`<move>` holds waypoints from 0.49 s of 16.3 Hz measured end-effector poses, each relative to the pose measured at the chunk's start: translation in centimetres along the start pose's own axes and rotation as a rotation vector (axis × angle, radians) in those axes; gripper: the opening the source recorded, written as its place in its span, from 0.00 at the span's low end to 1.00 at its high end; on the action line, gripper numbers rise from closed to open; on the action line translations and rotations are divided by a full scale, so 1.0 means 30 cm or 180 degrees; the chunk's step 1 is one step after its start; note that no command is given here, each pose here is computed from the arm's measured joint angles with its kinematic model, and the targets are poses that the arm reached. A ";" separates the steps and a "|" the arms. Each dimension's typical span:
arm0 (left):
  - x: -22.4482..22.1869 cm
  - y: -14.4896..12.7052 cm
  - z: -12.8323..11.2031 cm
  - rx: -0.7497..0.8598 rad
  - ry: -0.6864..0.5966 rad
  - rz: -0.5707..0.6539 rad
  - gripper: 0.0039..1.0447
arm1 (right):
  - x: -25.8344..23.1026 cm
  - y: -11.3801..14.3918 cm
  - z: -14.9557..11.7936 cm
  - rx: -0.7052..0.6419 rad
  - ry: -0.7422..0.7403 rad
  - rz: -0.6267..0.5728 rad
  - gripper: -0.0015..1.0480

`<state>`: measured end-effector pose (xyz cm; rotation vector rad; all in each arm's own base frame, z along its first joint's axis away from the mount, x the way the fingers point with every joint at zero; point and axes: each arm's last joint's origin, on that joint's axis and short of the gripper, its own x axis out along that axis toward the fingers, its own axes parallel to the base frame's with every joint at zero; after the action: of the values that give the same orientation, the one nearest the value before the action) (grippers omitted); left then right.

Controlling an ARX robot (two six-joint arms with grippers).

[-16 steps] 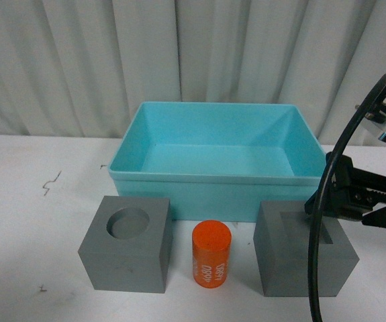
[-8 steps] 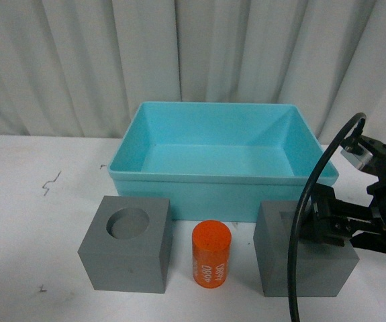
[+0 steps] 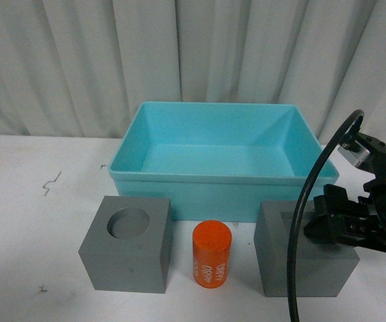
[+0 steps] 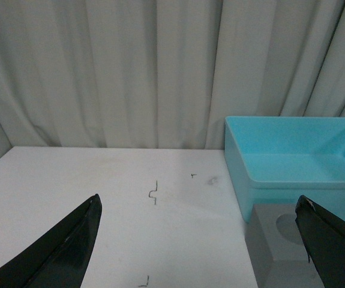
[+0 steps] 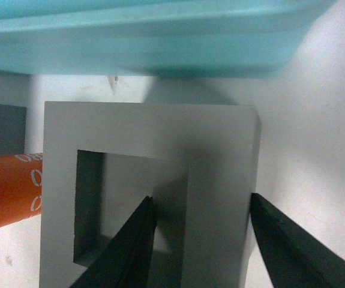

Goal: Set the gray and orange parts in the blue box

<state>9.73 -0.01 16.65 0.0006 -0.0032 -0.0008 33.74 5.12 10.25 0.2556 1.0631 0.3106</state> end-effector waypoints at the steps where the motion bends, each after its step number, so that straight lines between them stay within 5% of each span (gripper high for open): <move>1: 0.000 0.000 0.000 0.0000 0.0000 0.0000 0.94 | -0.003 0.000 0.002 0.0000 -0.0009 -0.0013 0.38; 4: 0.000 0.000 0.000 0.0000 0.0000 0.0000 0.94 | -0.014 0.002 0.010 -0.0038 -0.0045 -0.0078 0.23; 8: 0.000 0.000 0.000 0.0000 0.0000 -0.0001 0.94 | -0.046 0.014 0.014 -0.0041 -0.0042 -0.0188 0.18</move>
<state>9.73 -0.01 16.65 0.0006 -0.0032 -0.0011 33.42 4.97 11.72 0.2141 1.0532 0.2623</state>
